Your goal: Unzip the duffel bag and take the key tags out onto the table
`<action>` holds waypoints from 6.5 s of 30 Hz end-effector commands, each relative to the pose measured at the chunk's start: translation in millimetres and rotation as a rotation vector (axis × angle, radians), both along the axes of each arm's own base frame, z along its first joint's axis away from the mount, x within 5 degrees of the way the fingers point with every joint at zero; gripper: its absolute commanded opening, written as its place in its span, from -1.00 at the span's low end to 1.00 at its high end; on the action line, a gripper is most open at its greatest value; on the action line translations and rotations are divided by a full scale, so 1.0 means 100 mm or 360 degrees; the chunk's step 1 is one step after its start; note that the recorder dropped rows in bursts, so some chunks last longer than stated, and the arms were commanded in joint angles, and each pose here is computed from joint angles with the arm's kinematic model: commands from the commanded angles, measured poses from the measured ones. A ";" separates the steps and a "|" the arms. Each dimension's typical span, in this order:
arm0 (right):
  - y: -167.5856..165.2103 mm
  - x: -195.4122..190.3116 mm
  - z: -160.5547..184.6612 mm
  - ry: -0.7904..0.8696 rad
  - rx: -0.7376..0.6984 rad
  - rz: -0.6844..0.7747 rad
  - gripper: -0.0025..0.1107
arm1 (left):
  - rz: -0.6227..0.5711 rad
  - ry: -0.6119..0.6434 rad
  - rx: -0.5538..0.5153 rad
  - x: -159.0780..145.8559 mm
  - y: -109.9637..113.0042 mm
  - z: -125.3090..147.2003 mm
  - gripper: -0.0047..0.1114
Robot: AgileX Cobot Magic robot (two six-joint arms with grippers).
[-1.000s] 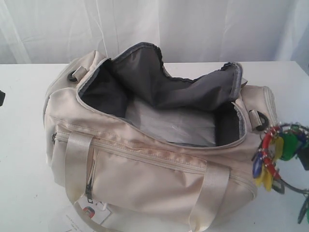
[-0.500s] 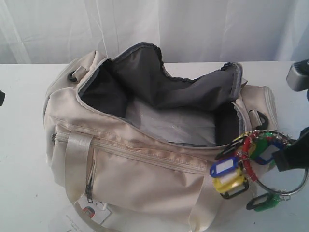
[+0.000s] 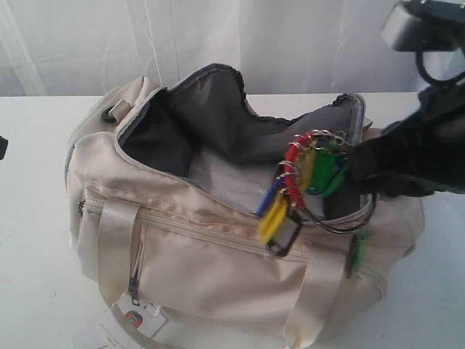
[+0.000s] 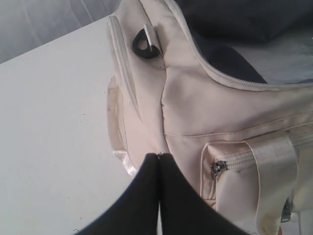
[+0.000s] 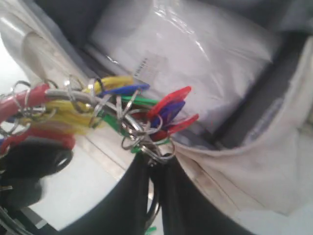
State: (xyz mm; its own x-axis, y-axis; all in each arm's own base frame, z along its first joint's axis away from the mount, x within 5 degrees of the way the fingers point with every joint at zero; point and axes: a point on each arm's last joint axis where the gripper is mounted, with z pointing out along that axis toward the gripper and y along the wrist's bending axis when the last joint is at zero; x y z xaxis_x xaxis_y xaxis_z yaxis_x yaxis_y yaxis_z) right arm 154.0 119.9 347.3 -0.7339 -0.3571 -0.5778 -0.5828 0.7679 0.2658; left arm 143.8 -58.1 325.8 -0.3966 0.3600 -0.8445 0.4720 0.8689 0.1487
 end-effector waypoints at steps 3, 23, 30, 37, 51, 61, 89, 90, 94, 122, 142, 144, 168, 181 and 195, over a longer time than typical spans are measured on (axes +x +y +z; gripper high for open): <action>0.92 0.07 -0.18 0.0022 0.0114 0.0370 -0.96 | 0.0001 0.0013 -0.0032 -0.03 0.00 0.00 -0.92; 2.57 0.24 -0.94 0.0140 -0.0052 0.0748 -0.96 | 0.0316 0.0018 0.0141 -0.02 0.21 0.04 -0.92; 2.70 0.33 -1.20 0.0167 -0.0127 0.0752 -0.96 | 0.0873 -0.0092 0.0221 -0.11 0.55 0.13 -0.92; 2.74 0.50 -1.61 0.0268 -0.0245 0.0688 -0.96 | 0.0850 -0.0133 0.0215 -0.14 0.56 0.09 -0.92; 2.36 1.11 -2.01 0.0462 -0.0336 0.0410 -0.96 | 0.0841 -0.0144 0.0205 -0.14 0.55 0.10 -0.92; 2.63 0.55 -1.32 0.0248 -0.0178 0.0795 -0.96 | 0.0825 -0.0147 0.0170 -0.13 0.53 0.10 -0.92; 2.99 0.37 -1.90 0.0135 -0.0208 0.0824 -0.85 | 0.0799 -0.0144 0.0122 -0.13 0.51 0.10 -0.92; 2.98 0.38 -1.90 0.0126 -0.0213 0.0828 -0.79 | 0.0799 -0.0144 0.0122 -0.13 0.51 0.10 -0.92; 2.97 0.42 -1.91 0.0062 -0.0258 0.0803 -0.54 | 0.0799 -0.0143 0.0120 -0.13 0.51 0.10 -0.92; 2.38 0.28 -0.36 -0.0333 -0.0244 0.0720 -0.76 | 0.0799 -0.0141 0.0117 -0.13 0.50 0.10 -0.92; 0.61 -0.25 0.65 -0.0775 -0.0319 0.0210 -0.96 | 0.0764 -0.0103 0.0008 -0.12 0.45 0.06 -0.92; 0.54 -0.30 0.71 -0.0777 -0.0255 0.0205 -0.96 | 0.0743 -0.0128 -0.0008 -0.12 0.44 0.08 -0.92; 0.37 -0.40 0.84 -0.0819 -0.0143 0.0187 -0.96 | 0.0785 -0.0204 -0.0085 -0.19 0.50 0.14 -0.92; -0.56 -0.54 1.19 -0.1015 0.0034 -0.0334 -0.96 | 0.1171 -0.0811 -0.0332 -1.16 0.88 0.44 -0.92; -1.41 -1.34 1.38 -0.1347 0.0323 -0.0672 -0.96 | 0.1173 -0.0974 -0.0407 -1.44 0.90 0.45 -0.92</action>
State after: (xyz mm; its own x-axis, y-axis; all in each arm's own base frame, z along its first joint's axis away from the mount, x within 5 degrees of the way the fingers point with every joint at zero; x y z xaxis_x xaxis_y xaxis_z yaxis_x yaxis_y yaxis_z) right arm 22.8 -19.4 484.7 -0.1012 -0.0066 -0.9948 -0.3311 0.9432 0.0274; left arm 1.3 31.6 371.5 0.0760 -0.0217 -0.9969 -0.2911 0.9557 -0.0430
